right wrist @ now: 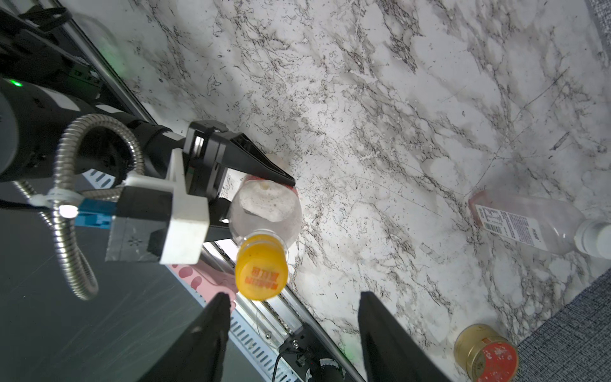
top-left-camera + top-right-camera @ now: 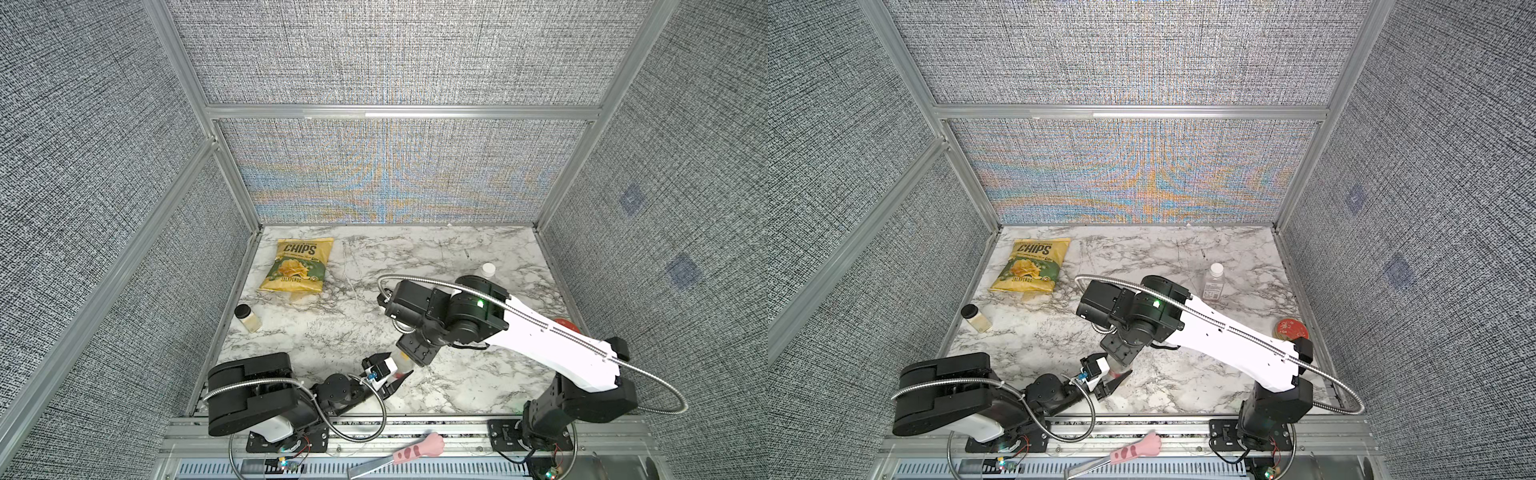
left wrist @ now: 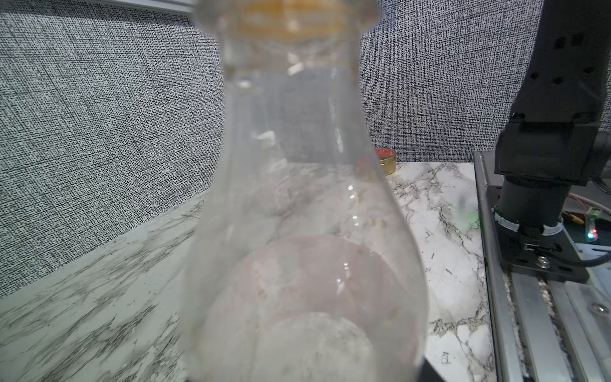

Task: Screw on the bottle caps
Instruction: Screw the bottle cap onto the plastic bottle.

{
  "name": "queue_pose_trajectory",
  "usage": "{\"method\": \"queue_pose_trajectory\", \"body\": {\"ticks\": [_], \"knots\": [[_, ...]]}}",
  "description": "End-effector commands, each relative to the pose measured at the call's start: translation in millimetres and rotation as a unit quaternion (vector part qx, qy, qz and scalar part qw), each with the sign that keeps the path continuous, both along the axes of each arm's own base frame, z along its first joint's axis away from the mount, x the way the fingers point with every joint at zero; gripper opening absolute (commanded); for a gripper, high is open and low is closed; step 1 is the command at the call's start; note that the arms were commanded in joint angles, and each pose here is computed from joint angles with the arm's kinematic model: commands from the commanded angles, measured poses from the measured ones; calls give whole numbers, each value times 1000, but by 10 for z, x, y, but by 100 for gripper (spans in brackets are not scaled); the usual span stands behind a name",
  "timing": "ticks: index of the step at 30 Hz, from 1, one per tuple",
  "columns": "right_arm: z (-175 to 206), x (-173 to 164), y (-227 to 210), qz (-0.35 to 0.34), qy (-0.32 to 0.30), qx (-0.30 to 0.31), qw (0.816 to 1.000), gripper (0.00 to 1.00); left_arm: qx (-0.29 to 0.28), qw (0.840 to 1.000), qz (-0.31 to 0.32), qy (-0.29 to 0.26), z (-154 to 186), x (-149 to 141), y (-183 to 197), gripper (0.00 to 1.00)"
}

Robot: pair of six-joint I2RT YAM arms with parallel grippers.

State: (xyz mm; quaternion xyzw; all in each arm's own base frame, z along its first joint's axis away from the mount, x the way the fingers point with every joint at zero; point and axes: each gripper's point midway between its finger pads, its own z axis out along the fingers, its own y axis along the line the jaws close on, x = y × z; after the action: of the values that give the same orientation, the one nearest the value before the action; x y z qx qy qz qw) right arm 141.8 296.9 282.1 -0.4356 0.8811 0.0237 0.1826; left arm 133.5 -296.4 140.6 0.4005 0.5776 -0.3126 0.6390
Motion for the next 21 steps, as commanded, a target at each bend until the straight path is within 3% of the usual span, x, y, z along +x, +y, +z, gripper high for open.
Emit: {"method": "queue_pose_trajectory", "body": {"ticks": [1, 21], "knots": [[-1, 51, -56, -17, -9, 4, 1000, 64, -32, 999, -3, -8, 165, -12, 2, 56], [-236, -24, 44, -14, 27, -7, 1000, 64, -34, 999, -8, -1, 149, -22, -18, 56]]}}
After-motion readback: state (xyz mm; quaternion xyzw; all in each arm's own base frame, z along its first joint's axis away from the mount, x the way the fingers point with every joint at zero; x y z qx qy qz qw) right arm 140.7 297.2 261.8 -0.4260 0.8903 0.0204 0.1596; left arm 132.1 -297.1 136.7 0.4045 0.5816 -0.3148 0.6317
